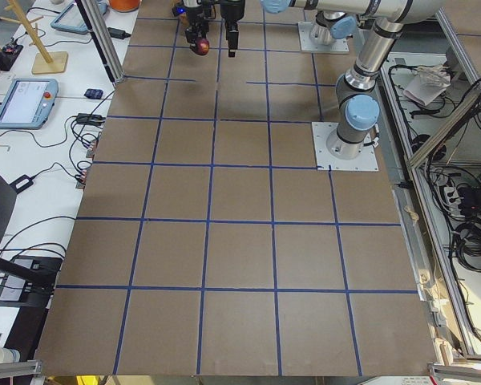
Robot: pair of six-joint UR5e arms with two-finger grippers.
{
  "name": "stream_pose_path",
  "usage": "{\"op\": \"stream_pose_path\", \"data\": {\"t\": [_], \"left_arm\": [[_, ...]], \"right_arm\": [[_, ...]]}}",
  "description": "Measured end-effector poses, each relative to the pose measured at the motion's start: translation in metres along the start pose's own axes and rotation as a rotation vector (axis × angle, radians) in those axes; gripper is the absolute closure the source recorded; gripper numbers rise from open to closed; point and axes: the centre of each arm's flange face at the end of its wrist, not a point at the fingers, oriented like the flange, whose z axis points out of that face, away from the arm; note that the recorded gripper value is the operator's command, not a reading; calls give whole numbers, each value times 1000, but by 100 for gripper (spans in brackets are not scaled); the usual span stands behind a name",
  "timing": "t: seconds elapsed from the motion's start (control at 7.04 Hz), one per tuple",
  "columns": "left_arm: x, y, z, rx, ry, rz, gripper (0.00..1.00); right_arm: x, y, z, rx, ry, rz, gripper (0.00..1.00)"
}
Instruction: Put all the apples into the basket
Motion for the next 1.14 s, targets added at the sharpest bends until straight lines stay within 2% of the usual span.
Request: {"op": "stream_pose_path", "data": {"t": [0.28,0.43,0.57,0.71,0.85,0.99,1.14], "left_arm": [[0,-1,-1,2,0,0,0],[0,-1,-1,3,0,0,0],[0,-1,-2,3,0,0,0],[0,-2,-1,2,0,0,0],[0,-3,-1,2,0,0,0],[0,-4,-1,2,0,-1,0],[0,-4,-1,1,0,-1,0]], "right_arm": [[112,-69,-32,42,86,-133,100],[161,-96,-35,42,104,-204,100],[198,-119,-30,46,114,-259,100],[222,-141,-16,67,146,-301,100],[235,-157,-2,89,187,-322,74],[240,-165,7,99,207,-330,1],[242,-169,12,102,213,-334,0]]}}
